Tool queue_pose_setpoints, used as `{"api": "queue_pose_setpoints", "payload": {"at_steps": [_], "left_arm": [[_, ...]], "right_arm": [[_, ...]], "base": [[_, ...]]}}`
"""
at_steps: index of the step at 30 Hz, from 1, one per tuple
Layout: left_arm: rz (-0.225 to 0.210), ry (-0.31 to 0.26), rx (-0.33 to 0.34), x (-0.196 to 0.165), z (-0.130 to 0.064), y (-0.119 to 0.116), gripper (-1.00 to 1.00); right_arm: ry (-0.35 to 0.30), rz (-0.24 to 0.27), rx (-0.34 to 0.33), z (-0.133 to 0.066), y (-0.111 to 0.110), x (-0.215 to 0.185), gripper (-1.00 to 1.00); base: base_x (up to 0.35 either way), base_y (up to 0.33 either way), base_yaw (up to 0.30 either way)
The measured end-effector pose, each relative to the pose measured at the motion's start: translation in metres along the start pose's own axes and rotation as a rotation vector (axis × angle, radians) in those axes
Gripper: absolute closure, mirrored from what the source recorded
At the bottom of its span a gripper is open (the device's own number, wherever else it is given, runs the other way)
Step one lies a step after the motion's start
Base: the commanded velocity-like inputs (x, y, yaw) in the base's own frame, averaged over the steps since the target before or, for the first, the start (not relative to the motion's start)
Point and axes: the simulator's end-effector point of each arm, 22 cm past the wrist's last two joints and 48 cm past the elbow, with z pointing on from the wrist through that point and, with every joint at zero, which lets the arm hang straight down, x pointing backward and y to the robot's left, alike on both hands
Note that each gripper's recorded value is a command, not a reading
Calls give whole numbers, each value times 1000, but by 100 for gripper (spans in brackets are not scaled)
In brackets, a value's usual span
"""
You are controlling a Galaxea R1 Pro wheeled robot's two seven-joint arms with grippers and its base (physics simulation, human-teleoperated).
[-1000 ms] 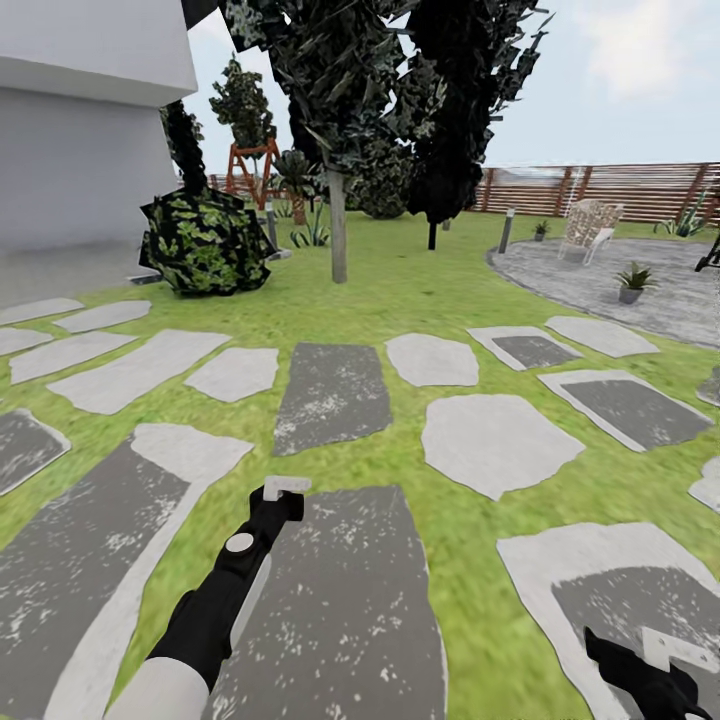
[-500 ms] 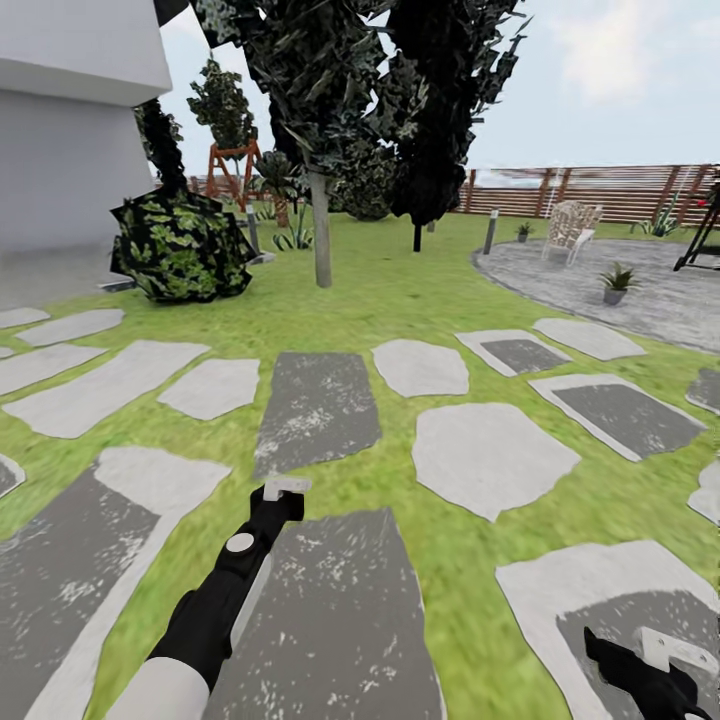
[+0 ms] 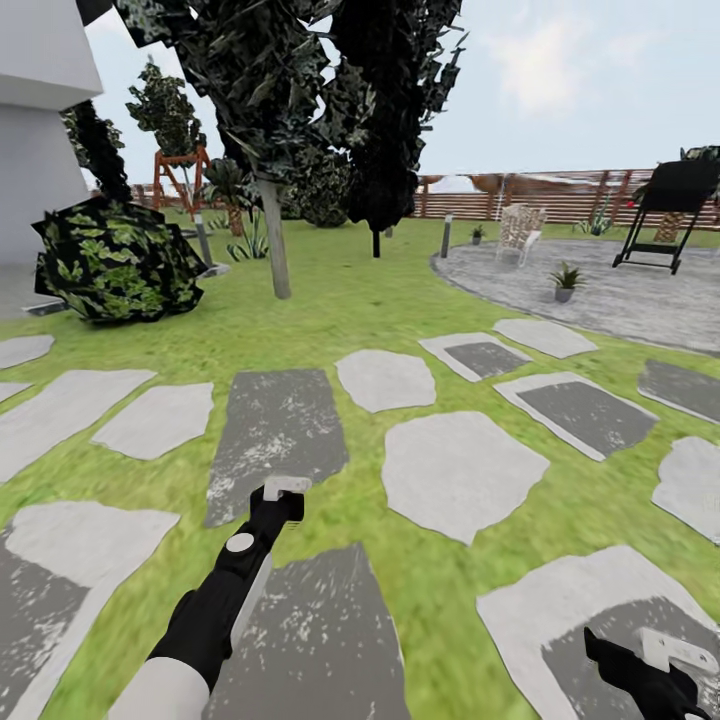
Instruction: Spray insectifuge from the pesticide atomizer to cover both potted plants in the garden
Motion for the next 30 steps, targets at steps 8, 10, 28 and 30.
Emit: {"api": "queue_pose_setpoints", "payload": {"at_steps": [8, 10, 28, 30], "left_arm": [[1, -4, 0, -3, -1, 0, 100], [1, -5, 0, -3, -1, 0, 100], [2, -11, 0, -7, -2, 0, 100], [2, -11, 0, -7, -2, 0, 100]], "right_arm": [[-4, 1, -1, -1, 0, -2, -100], [-5, 2, -1, -1, 0, -2, -100], [-10, 4, -3, -2, 1, -4, -100], [-10, 4, -3, -2, 1, -4, -100]], "base": [[338, 0, -229], [338, 0, -206], [338, 0, -173], [338, 0, -138]]}}
